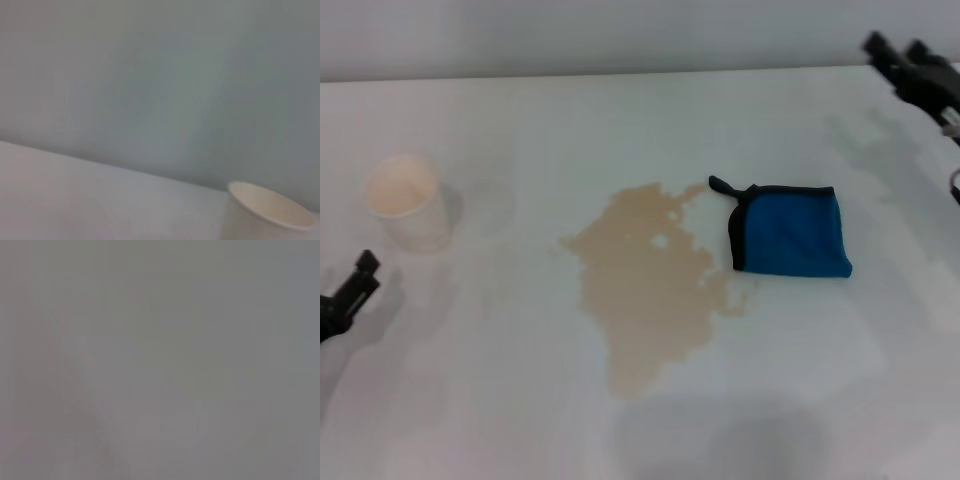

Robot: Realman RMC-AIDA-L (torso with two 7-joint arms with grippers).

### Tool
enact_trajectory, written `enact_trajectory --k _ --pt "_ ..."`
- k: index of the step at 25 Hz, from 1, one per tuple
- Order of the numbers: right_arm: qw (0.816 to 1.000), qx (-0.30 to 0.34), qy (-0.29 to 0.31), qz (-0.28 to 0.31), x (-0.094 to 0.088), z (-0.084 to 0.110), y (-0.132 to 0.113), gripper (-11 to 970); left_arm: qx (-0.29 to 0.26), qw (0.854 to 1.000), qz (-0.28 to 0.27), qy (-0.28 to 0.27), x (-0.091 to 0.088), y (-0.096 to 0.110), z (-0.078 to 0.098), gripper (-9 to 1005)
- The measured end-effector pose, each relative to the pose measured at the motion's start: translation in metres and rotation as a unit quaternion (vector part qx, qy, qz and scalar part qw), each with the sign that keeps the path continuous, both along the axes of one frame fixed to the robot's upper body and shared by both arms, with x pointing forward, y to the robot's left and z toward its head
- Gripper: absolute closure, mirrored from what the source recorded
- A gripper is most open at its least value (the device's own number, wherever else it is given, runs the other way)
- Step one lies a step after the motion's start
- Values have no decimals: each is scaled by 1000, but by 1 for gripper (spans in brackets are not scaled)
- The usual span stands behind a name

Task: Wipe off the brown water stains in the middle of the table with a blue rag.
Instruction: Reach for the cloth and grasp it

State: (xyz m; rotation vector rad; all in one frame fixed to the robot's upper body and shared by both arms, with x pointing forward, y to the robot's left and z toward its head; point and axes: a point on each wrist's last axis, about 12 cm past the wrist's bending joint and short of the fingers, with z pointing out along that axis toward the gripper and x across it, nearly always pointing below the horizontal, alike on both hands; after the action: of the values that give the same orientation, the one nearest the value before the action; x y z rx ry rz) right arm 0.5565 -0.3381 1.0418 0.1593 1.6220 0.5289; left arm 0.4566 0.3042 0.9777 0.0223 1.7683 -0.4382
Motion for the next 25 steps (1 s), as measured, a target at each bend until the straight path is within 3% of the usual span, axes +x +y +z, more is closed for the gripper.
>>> enact_trajectory --k 6,10,16,25 --pt "990 -39 2 136 22 24 26 147 -7 1000 25 -11 -4 9 2 103" --pt "970 -92 59 216 43 41 38 150 -17 997 74 -19 -6 21 4 103" --pt "916 -167 197 308 76 65 55 150 -21 995 94 -29 -3 28 7 103" --pt "823 -279 327 372 92 89 79 151 -26 993 113 -34 2 31 9 103"
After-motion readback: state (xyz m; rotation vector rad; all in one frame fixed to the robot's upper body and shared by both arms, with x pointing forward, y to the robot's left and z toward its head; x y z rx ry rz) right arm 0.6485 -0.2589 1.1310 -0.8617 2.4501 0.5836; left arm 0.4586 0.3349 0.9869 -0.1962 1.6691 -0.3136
